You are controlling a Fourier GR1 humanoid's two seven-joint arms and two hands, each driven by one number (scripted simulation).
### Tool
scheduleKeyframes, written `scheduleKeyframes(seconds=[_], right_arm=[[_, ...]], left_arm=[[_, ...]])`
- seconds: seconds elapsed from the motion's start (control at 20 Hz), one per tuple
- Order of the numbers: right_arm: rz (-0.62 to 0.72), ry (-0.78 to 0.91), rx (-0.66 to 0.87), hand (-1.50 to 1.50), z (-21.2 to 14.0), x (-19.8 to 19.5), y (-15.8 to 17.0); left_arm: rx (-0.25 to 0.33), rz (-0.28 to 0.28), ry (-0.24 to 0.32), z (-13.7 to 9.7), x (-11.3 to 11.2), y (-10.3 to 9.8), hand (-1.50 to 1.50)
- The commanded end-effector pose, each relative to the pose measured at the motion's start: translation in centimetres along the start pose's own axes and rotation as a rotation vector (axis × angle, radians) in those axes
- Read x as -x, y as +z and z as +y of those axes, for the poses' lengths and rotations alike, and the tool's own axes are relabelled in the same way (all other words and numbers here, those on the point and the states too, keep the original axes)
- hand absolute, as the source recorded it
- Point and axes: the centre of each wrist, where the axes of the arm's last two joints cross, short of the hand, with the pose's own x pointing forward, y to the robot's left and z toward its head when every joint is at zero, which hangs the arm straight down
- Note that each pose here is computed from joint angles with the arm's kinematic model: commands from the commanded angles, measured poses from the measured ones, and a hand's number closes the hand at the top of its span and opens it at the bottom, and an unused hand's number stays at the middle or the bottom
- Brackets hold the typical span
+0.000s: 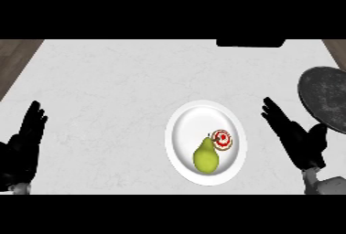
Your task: Pick the cupcake from the plate and place it in the pan
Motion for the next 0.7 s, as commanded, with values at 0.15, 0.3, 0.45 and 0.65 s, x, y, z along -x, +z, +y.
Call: scheduleKeyframes(seconds=[0.15, 0.3, 0.45, 0.65], right_arm=[[-0.215, 0.045, -0.586, 1.5, 4.6, -4.6, -3.2], [-0.281, 0.18, -0.848, 1.5, 6.2, -5.9, -3.9], [-0.595, 0.243, -0.581, -1.5, 0.8, -7.0, -4.7], [-0.732, 0.382, -0.489, -1.5, -6.2, -7.4, -4.0]], left_arm=[[0.118, -0.19, 0.043, -2.7, -3.7, -1.5, 0.0], [0.221, -0.2, 0.105, -5.1, -5.2, -2.0, 0.0], [0.189, -0.184, 0.119, -4.6, -4.7, -3.2, 0.0], [0.193, -0.179, 0.119, -5.1, -4.5, -2.7, 0.0]])
